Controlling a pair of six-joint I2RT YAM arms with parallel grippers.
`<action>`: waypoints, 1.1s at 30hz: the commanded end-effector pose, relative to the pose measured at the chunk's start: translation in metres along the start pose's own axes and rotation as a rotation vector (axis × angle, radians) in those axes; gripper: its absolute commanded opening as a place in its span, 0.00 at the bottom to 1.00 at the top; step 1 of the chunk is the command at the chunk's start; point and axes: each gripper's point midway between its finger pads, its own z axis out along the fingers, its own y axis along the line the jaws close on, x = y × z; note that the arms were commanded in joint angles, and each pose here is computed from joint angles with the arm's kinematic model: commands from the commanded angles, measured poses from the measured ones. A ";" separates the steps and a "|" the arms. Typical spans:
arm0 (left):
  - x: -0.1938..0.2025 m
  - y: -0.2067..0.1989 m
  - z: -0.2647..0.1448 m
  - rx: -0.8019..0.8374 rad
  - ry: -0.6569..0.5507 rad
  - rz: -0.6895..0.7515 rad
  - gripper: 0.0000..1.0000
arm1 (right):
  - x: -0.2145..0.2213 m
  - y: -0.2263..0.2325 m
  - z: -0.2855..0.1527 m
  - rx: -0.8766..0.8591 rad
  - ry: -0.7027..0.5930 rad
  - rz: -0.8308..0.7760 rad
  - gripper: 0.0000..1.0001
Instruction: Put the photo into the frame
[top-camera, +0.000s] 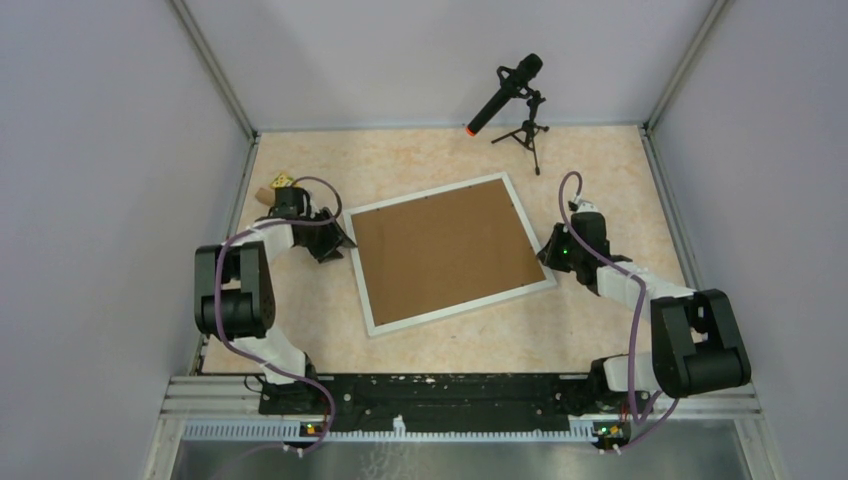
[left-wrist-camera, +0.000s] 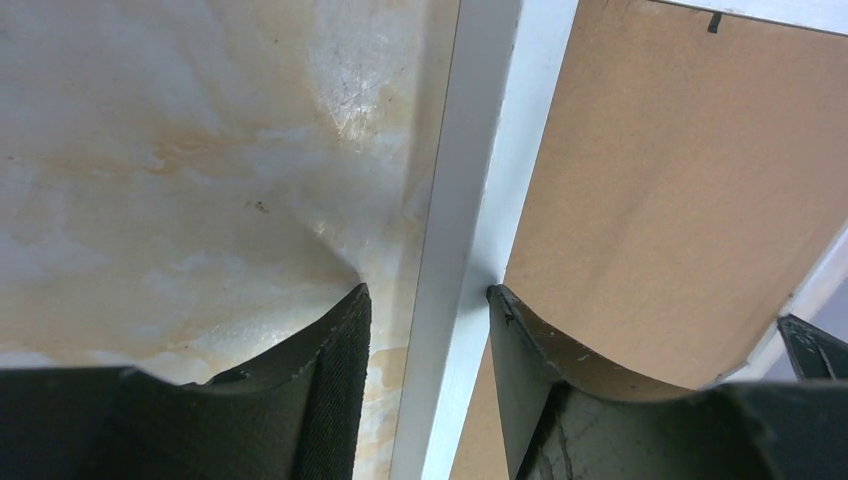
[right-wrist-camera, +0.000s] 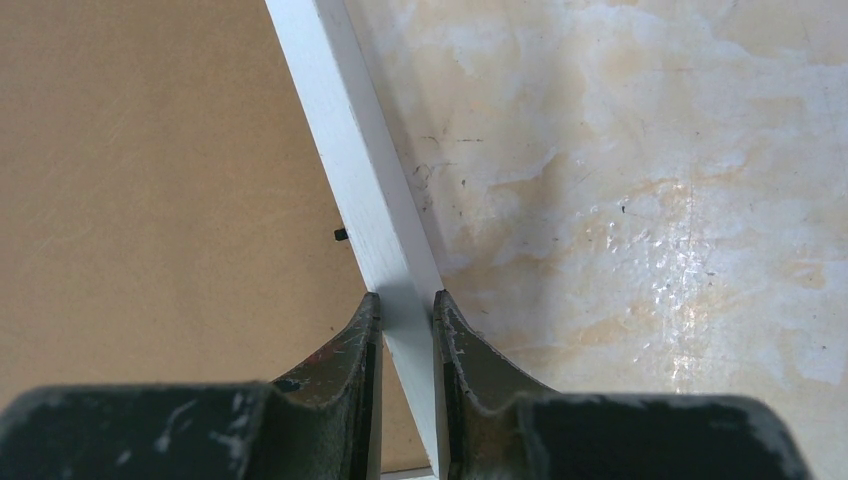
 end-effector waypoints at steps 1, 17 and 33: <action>0.013 0.014 0.018 -0.163 0.043 0.034 0.54 | 0.023 -0.003 0.000 0.002 0.065 0.008 0.07; 0.029 -0.003 0.045 -0.354 0.104 0.193 0.59 | 0.023 -0.001 -0.003 -0.014 0.061 0.006 0.06; -0.027 -0.046 -0.040 0.135 -0.160 0.191 0.58 | 0.024 0.003 -0.003 -0.035 0.068 0.001 0.04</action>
